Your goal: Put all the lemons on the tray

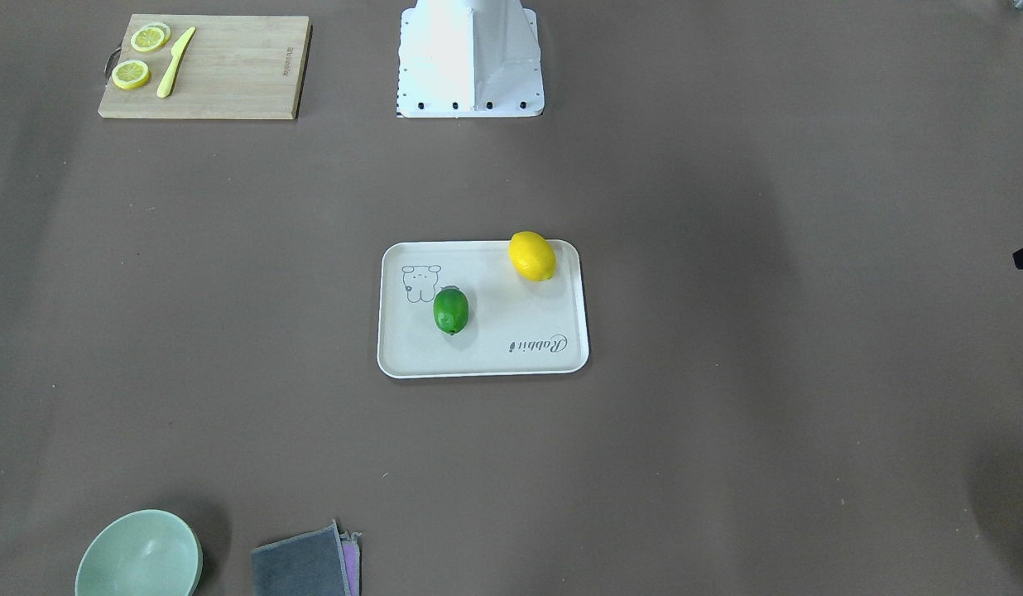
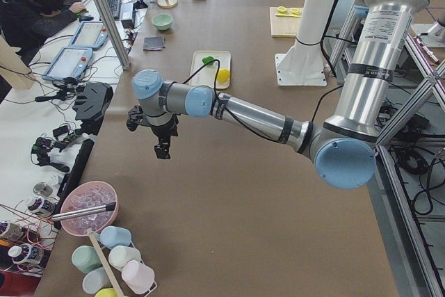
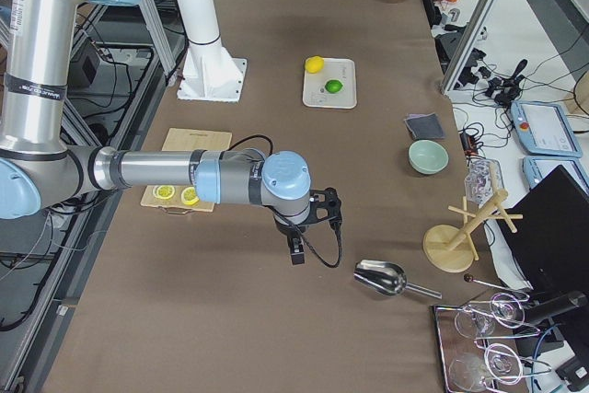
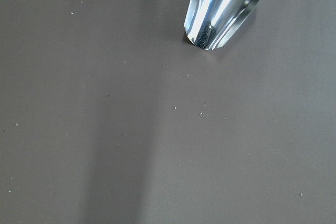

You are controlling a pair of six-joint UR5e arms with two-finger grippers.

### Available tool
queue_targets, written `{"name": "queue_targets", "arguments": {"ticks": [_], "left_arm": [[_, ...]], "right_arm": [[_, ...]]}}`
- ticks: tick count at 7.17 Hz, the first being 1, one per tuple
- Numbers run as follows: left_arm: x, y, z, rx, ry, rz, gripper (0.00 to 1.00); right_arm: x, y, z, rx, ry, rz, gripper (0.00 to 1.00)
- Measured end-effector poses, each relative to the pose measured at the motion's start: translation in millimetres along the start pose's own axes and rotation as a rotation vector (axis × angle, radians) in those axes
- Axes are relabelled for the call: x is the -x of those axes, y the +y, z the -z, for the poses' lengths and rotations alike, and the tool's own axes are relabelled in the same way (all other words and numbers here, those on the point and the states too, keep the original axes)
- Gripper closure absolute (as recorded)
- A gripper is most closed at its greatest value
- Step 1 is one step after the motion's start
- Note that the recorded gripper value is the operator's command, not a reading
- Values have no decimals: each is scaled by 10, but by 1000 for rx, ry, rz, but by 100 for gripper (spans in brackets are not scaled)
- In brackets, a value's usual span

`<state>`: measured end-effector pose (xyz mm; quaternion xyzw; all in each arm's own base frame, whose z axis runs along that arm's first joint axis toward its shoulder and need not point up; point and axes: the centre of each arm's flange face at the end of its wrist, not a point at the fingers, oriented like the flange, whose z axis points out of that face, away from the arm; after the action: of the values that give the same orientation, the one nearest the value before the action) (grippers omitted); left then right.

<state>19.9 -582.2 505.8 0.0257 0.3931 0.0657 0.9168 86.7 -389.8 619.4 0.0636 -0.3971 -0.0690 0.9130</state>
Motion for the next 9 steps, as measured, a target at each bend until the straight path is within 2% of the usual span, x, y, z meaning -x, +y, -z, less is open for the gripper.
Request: {"name": "queue_targets", "arguments": {"ticks": [2,6,9], "left_arm": [[7,4,-9,2,-1,3,2],[111,193,-23,-11,-11,0,0],[56,201,44,-28,-11,-19,0]], "right_arm": [[-7,-1,-22,0,-19,-6,0],[-34,12,-49,6,-20,-33,0],[-30,13,-46,5,-21,-35,0]]}}
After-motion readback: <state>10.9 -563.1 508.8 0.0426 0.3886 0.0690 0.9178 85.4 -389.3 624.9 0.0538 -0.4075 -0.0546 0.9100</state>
